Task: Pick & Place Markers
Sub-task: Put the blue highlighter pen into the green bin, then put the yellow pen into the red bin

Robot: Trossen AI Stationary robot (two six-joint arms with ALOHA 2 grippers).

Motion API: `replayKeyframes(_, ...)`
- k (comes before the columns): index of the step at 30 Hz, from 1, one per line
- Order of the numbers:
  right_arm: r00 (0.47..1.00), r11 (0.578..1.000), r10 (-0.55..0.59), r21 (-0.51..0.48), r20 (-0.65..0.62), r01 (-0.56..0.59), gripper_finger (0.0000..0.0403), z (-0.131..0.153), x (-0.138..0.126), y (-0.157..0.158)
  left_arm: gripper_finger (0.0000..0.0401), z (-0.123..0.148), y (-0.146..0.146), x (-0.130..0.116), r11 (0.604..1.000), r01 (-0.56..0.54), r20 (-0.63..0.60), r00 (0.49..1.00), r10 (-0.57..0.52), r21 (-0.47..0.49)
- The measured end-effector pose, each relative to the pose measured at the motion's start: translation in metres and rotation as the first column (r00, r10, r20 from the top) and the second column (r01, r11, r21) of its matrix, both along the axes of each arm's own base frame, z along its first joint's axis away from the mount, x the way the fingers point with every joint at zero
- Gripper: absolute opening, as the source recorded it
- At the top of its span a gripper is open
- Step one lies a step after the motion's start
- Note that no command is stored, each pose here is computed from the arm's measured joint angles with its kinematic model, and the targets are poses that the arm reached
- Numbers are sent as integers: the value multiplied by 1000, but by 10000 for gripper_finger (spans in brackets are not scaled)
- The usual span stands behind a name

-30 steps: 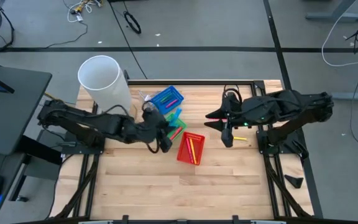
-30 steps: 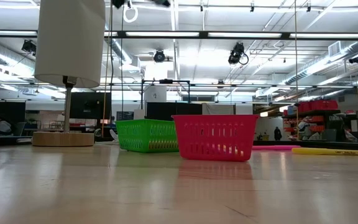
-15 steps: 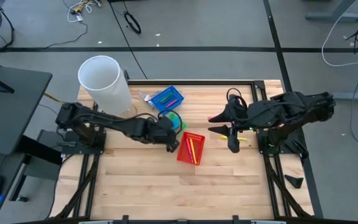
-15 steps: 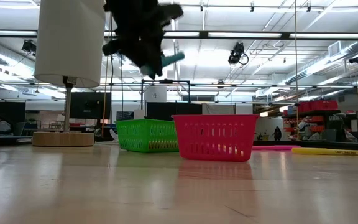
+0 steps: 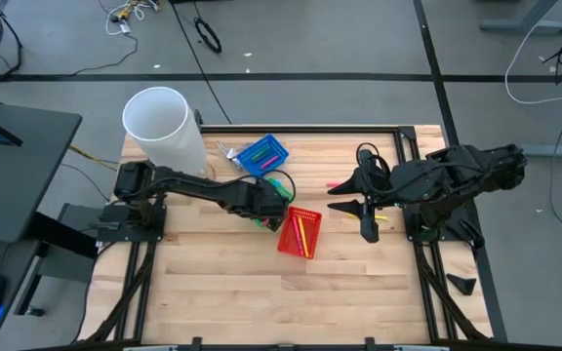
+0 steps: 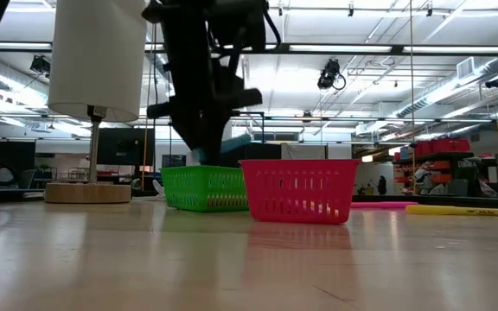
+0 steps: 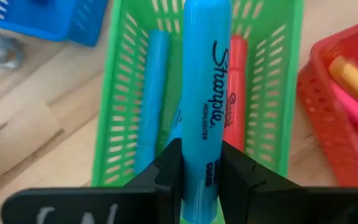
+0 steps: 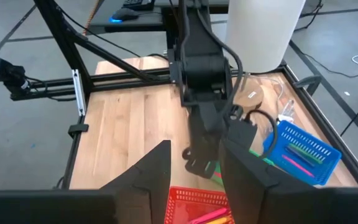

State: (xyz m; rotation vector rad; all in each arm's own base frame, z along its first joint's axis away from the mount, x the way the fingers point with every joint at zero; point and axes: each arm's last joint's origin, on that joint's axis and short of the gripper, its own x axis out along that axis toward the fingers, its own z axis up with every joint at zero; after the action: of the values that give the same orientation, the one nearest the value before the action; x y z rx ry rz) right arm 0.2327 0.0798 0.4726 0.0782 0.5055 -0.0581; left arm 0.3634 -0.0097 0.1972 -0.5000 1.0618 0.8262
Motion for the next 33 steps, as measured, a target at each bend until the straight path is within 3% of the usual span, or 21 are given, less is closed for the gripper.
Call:
replayKeyframes(6,1000,1000,12,-6,-3,-12,136,0,-1,1,71,-18,2,6,1000,0,-39,999,-1,-22)
replayKeyframes(15,1000,1000,20,-5,-4,-20,136,0,0,2,73,-21,3,8,997,24,-37,999,-27,-68)
replayKeyframes(24,1000,1000,18,1,4,-18,136,0,0,2,188,-21,2,8,995,31,-36,999,-35,-91)
replayKeyframes(33,1000,1000,13,7,5,-13,136,0,0,2,223,-7,2,7,994,39,22,999,-37,-101)
